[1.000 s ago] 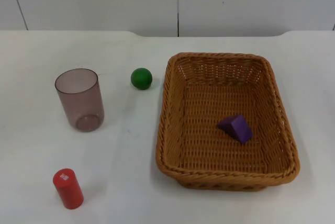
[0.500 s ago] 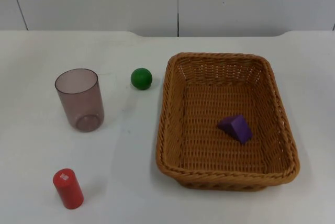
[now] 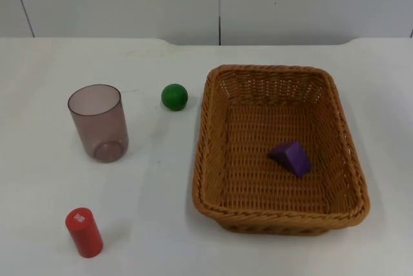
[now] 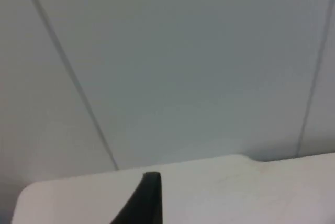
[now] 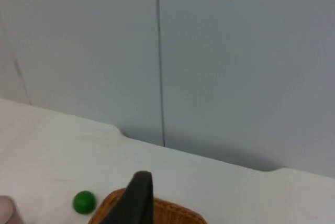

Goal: Pick up the basket with the left hand and place the triangular block into the basket with the right hand.

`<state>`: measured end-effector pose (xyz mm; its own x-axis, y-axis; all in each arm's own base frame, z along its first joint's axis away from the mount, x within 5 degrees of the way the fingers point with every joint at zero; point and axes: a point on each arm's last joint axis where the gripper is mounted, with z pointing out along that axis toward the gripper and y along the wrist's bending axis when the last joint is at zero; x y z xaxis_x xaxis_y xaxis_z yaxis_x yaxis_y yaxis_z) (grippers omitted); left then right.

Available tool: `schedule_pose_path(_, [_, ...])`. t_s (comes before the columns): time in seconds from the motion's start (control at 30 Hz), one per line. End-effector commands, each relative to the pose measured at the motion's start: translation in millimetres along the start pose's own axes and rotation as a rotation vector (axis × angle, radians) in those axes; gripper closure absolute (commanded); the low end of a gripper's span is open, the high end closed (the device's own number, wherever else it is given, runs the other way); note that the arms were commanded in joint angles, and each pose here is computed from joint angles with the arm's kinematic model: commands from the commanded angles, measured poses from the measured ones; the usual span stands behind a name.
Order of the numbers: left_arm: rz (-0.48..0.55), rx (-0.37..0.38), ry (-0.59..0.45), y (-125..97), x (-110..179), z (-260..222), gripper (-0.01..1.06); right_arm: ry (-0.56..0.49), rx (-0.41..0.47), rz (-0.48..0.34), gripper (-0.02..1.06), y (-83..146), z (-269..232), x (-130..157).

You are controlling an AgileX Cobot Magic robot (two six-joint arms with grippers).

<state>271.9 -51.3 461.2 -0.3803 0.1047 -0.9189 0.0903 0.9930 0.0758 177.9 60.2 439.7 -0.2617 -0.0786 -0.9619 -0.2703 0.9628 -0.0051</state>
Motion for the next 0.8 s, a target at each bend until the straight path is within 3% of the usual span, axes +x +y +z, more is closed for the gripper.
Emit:
schedule_pose_path(0.0, [-0.033,-0.019,0.007,8,1,-9,0.00,-0.022,0.057,0.029,-0.01,-11,8,4])
schedule_pose_path(0.13, [-0.019,-0.095,-0.044,25,5,-31,0.00,-0.075,0.307,0.128,-0.01,-56,2,8])
schedule_pose_path(0.17, [-0.019,-0.095,-0.044,25,5,-31,0.00,-0.075,0.307,0.128,-0.01,-56,2,8])
schedule_pose_path(0.3, [-0.034,-0.168,-0.091,40,15,-62,0.00,-0.141,0.440,0.072,-0.01,-73,-30,3])
schedule_pose_path(0.37, [-0.054,-0.175,-0.115,43,18,-68,0.00,-0.161,0.451,0.035,-0.01,-72,-39,1])
schedule_pose_path(0.43, [-0.059,-0.167,-0.204,43,22,-84,0.00,-0.206,0.452,-0.020,-0.01,-66,-58,-3])
schedule_pose_path(0.5, [-0.064,-0.145,-0.263,41,28,-97,0.00,-0.268,0.426,-0.006,-0.01,-57,-79,-5])
schedule_pose_path(0.63, [-0.079,-0.142,-0.274,41,44,-117,0.00,-0.368,0.381,-0.057,-0.01,-39,-118,-5])
schedule_pose_path(0.77, [-0.082,-0.149,-0.320,41,59,-145,0.00,-0.386,0.422,-0.155,-0.01,-30,-152,4])
